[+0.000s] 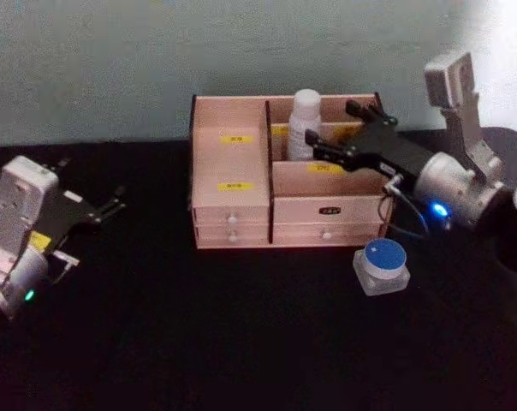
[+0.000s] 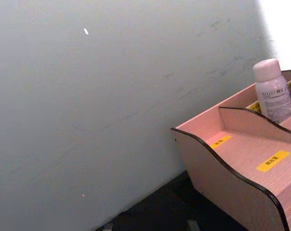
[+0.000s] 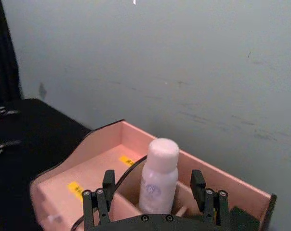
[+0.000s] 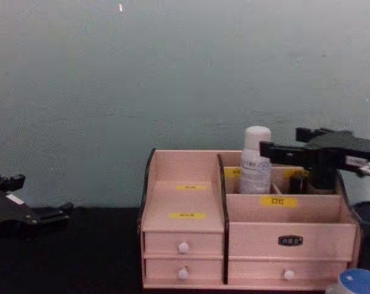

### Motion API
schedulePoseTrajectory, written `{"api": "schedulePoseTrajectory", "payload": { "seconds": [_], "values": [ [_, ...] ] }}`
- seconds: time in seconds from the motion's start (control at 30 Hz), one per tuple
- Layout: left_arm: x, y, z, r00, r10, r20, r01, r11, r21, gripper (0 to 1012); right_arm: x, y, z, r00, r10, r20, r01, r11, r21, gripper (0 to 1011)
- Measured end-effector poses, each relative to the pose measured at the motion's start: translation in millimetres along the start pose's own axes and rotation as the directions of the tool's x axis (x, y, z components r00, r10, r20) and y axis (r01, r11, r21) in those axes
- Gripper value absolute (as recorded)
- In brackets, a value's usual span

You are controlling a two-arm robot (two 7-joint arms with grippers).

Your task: Pick up the facial cleanser and watermelon frost from the table and place them into the tiered storage box.

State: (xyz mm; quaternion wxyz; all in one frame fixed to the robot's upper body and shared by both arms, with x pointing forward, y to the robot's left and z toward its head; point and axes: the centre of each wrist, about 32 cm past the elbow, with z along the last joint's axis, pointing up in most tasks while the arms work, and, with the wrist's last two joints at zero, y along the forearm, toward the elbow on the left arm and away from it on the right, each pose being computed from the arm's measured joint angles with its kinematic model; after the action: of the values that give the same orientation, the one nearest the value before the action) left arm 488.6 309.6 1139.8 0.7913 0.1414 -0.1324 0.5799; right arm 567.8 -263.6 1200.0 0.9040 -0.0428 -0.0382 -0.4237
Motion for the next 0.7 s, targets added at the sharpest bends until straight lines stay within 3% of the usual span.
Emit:
{"api": "schedulePoseTrajectory", "payload": {
  "seconds": [0.3, 0.7],
  "values": [
    [0.0, 0.0, 0.0, 1.0000, 0.000, 0.000, 0.000, 1.0000, 0.000, 1001, -10.8, -54.4, 4.8, 1.000, 0.031, -0.006, -0.031, 0.998, -0.057, 1000],
    [0.0, 0.0, 0.0, 1.0000, 0.000, 0.000, 0.000, 1.0000, 0.000, 1001, -19.2, -102.3, 4.7, 0.998, 0.039, -0.044, -0.046, 0.984, -0.172, 1000]
  ]
}}
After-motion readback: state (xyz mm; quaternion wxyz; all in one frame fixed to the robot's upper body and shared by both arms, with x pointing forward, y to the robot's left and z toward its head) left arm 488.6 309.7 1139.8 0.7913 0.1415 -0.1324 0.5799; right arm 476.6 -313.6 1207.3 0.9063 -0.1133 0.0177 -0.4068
